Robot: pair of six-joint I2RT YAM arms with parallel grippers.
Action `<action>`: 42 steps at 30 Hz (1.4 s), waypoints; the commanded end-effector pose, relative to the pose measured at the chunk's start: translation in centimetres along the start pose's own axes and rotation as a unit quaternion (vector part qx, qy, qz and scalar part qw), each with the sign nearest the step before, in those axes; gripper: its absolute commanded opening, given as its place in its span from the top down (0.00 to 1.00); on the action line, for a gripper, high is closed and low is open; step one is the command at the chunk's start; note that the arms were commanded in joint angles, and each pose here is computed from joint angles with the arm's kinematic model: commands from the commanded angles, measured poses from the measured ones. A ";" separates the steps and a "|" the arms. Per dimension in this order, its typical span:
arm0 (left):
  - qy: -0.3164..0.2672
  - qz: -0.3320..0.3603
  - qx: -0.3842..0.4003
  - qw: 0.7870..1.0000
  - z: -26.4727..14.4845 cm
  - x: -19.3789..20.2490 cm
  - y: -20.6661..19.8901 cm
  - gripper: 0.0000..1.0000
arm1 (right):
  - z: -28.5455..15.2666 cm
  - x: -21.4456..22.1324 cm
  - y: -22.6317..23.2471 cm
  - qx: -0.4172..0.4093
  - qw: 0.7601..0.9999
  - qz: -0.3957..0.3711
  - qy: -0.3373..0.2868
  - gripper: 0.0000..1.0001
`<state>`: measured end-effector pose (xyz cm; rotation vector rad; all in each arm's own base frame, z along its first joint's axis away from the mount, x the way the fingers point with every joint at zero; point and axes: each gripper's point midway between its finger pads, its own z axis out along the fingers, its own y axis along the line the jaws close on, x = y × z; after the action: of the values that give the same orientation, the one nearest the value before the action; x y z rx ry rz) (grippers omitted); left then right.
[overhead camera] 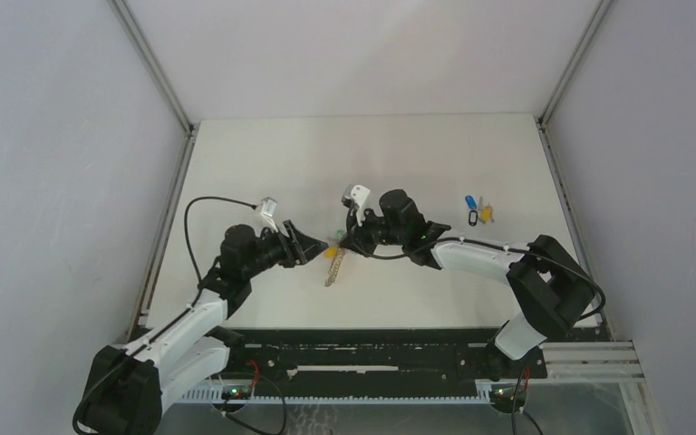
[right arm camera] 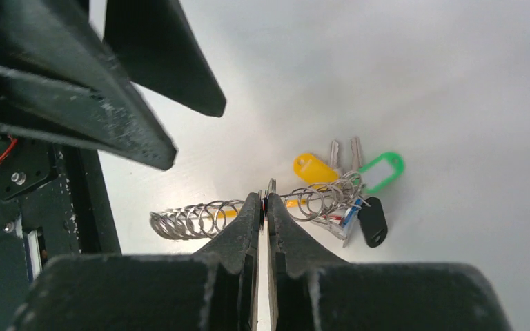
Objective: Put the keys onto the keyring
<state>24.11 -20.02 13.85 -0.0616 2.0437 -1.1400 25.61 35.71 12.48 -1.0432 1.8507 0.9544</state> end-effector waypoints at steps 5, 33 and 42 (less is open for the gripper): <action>0.015 0.050 -0.019 0.998 0.0 1.6 -0.3 0.29 | 0.4 -0.6 -0.5 0.036 0.999 0.033 -0.008 1.00; 0.077 0.118 -0.091 0.986 4.1 3.7 0.6 0.52 | 1.3 -0.7 0.8 0.044 0.995 0.091 0.021 1.00; 0.086 0.142 -0.091 0.982 4.6 3.7 0.9 0.73 | 1.1 -0.5 0.9 0.050 0.992 0.114 0.025 1.00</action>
<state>23.32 -23.57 7.73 0.1906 2.2927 -0.8199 25.50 36.47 10.87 -0.8446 2.0784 0.9277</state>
